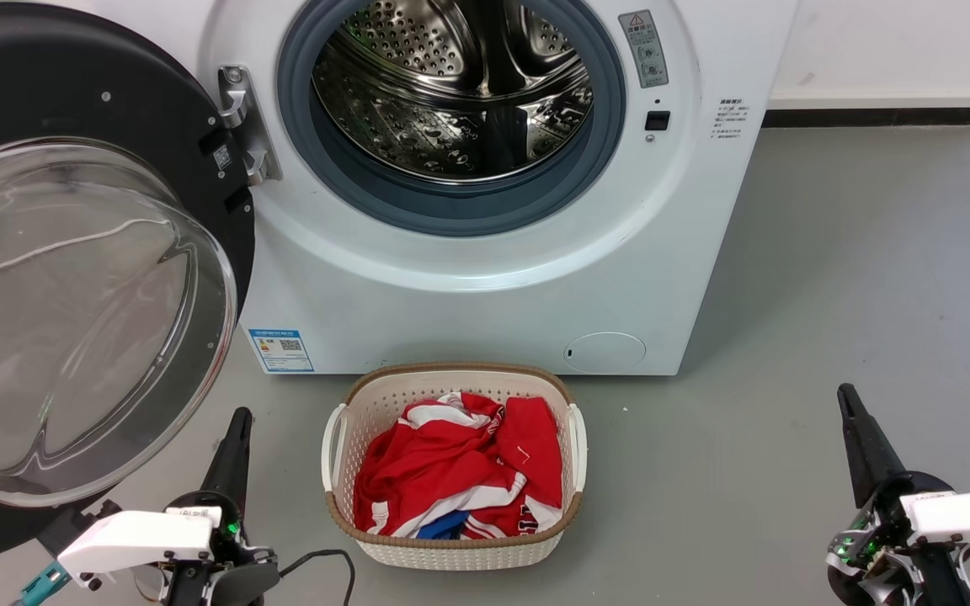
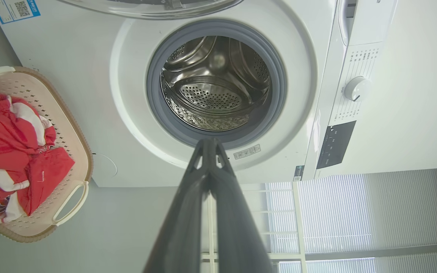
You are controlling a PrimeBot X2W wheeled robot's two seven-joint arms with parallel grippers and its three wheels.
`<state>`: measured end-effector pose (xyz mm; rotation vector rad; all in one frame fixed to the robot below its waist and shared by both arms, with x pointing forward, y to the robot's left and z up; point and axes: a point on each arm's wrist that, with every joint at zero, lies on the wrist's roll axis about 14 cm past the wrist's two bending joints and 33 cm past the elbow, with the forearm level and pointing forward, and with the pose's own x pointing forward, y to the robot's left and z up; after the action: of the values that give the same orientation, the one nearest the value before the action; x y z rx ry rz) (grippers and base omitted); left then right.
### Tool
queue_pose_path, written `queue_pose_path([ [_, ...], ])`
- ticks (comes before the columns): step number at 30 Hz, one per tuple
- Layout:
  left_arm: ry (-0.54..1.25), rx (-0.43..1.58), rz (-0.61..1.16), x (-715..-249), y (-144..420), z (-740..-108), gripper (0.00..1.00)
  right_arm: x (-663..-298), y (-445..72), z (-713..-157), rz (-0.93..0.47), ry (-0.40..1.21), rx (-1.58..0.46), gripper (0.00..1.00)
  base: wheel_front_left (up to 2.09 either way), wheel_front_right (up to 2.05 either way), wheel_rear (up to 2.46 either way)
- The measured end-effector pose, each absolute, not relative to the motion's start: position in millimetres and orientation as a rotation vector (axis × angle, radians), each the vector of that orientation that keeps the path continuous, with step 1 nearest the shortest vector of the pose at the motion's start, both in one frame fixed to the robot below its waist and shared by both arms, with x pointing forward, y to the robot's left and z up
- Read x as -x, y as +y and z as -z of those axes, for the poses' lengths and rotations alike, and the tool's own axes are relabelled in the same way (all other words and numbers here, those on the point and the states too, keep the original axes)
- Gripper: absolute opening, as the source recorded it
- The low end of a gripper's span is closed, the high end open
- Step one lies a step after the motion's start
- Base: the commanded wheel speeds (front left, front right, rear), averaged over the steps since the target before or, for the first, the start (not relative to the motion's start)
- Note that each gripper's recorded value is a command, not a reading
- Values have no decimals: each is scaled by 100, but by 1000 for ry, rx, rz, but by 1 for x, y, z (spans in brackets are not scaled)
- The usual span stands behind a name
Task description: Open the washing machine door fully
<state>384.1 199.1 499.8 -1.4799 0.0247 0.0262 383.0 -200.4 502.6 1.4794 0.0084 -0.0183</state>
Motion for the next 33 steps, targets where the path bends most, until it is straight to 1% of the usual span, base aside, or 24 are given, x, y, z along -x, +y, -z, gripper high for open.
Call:
queue_pose_path([
  [14, 9, 1574, -7, -388, 200, -504, 0, -387, -200, -504, 8, 8, -1571, 0, 0, 0, 0],
  [33, 9, 1574, -7, -388, 200, -504, 0, -387, -201, -504, 9, 7, -1574, 0, 0, 0, 0],
])
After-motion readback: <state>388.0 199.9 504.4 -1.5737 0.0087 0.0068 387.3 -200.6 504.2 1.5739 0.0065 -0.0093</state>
